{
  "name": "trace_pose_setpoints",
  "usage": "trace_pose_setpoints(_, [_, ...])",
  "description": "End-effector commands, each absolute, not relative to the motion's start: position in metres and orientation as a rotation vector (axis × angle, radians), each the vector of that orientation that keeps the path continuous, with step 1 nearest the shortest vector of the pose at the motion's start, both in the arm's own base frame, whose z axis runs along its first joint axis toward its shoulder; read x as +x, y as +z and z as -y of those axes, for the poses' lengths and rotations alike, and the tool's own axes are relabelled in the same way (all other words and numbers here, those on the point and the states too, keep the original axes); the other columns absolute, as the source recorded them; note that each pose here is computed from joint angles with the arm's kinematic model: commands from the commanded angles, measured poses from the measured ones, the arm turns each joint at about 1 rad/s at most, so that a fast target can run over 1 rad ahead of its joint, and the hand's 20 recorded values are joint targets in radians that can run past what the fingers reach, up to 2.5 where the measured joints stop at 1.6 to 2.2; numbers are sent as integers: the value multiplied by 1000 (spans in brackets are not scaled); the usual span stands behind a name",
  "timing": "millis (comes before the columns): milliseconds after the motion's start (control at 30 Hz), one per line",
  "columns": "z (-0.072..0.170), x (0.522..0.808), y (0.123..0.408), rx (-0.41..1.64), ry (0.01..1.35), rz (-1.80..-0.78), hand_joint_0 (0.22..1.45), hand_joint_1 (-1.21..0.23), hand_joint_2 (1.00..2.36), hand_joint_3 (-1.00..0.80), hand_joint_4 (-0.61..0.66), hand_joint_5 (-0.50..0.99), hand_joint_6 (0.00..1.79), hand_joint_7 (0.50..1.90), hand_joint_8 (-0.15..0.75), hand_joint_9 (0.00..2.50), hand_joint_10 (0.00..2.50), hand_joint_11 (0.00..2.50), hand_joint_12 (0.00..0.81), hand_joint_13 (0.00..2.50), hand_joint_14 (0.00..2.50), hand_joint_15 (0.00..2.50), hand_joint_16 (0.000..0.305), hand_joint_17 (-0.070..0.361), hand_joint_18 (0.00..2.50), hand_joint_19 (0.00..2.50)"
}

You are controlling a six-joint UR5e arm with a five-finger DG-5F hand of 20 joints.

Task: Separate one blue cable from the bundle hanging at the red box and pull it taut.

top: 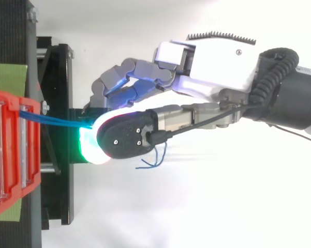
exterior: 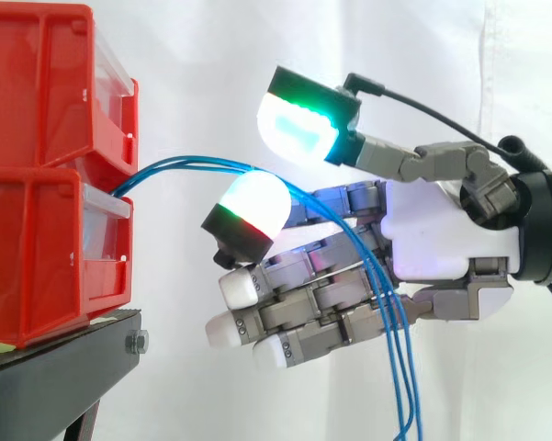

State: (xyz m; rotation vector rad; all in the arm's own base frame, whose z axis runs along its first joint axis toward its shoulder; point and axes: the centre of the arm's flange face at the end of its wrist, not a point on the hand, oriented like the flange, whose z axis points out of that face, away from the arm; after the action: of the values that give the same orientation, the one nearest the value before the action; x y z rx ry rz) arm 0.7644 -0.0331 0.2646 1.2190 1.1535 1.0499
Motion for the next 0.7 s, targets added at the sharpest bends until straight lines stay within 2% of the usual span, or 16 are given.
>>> trace_pose_setpoints(0, [36,762,273,1205,1033,-1161,625,-418,1011,-392,156,-207,863,929,323,912,21,685,269,567,7,174,33,75,489,276])
trace_pose_setpoints(67, [37,762,273,1206,1032,-1160,616,-522,1021,-236,154,-211,890,928,334,915,21,750,273,596,8,200,34,76,512,290])
trace_pose_setpoints(167, [38,762,273,1206,1030,-1158,631,-616,1025,-151,122,-216,897,983,335,916,23,797,276,607,8,212,34,77,523,295])
trace_pose_setpoints(233, [38,762,273,1206,1030,-1158,644,-643,1025,-154,102,-221,910,939,333,918,22,817,277,615,8,220,34,77,527,294])
trace_pose_setpoints(367, [39,762,273,1207,1029,-1157,684,-711,1017,-295,93,-229,916,850,319,908,22,842,279,621,9,230,34,77,530,294])
trace_pose_setpoints(500, [40,762,272,1208,1028,-1159,719,-740,1001,-484,114,-231,912,838,303,901,22,852,275,620,9,226,34,76,531,283])
trace_pose_setpoints(667, [45,761,272,1214,1020,-1162,606,-722,1000,-500,158,-232,901,856,303,912,21,862,273,620,9,225,33,75,525,289])
